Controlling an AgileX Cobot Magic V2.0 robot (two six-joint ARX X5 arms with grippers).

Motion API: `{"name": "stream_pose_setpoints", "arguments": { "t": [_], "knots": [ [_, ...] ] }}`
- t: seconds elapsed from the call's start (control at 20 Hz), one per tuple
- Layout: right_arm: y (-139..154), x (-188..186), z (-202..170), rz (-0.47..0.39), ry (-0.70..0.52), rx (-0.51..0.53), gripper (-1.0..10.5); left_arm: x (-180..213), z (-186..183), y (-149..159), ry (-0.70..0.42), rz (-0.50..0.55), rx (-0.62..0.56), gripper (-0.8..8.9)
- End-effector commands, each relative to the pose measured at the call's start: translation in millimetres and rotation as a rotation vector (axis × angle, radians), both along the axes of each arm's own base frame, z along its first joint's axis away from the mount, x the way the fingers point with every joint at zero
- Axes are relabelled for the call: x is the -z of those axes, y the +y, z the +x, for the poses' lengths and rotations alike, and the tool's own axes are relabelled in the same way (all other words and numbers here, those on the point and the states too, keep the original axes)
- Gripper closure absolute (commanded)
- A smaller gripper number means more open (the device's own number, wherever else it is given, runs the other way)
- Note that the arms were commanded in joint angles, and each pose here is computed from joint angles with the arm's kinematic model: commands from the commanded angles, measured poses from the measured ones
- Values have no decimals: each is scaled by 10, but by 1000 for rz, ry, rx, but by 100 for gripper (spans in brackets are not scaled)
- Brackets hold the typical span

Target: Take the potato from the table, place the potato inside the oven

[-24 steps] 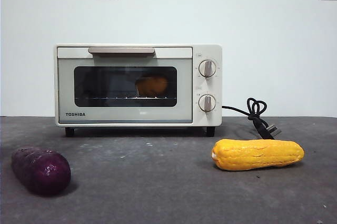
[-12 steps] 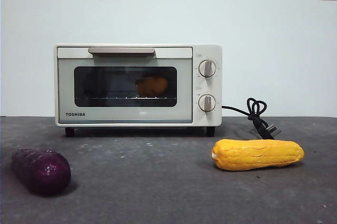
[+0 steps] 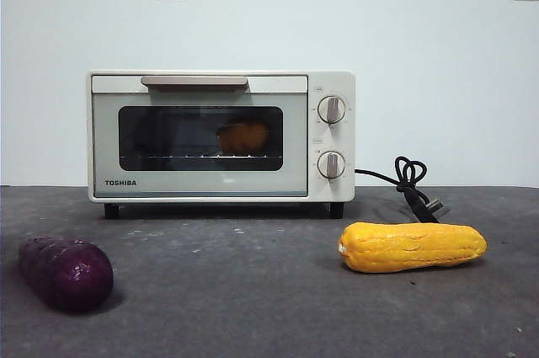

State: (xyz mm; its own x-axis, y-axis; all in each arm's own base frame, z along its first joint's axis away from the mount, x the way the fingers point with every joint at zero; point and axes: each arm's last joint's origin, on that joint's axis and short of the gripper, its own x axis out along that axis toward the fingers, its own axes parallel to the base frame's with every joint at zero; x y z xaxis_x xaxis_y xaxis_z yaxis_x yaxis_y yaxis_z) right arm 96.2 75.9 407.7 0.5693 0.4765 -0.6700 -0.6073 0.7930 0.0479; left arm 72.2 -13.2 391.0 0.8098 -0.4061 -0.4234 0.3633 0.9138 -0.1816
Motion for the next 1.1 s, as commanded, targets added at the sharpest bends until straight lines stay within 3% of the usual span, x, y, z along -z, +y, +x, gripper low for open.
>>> {"name": "stream_pose_setpoints", "arguments": {
  "t": [0.05, 0.55, 0.7, 0.85, 0.95, 1.1],
  "knots": [
    [7, 21, 6, 2, 6, 6, 946, 1, -14, -3, 2, 9, 10, 818],
    [4, 19, 2, 3, 5, 6, 946, 5, -10, -2, 4, 16, 12, 818],
    [4, 19, 2, 3, 5, 6, 946, -70, 3, 26, -161, 156, -34, 818],
    [4, 19, 2, 3, 6, 6, 946, -13, -26, 74, -467, 246, -151, 818],
    [4, 19, 2, 3, 6, 6, 946, 224, -6, 100, -605, 252, -222, 818],
    [1, 18, 0, 4, 5, 7, 946, 794, 71, 151, -668, 276, -376, 818]
  ]
}}
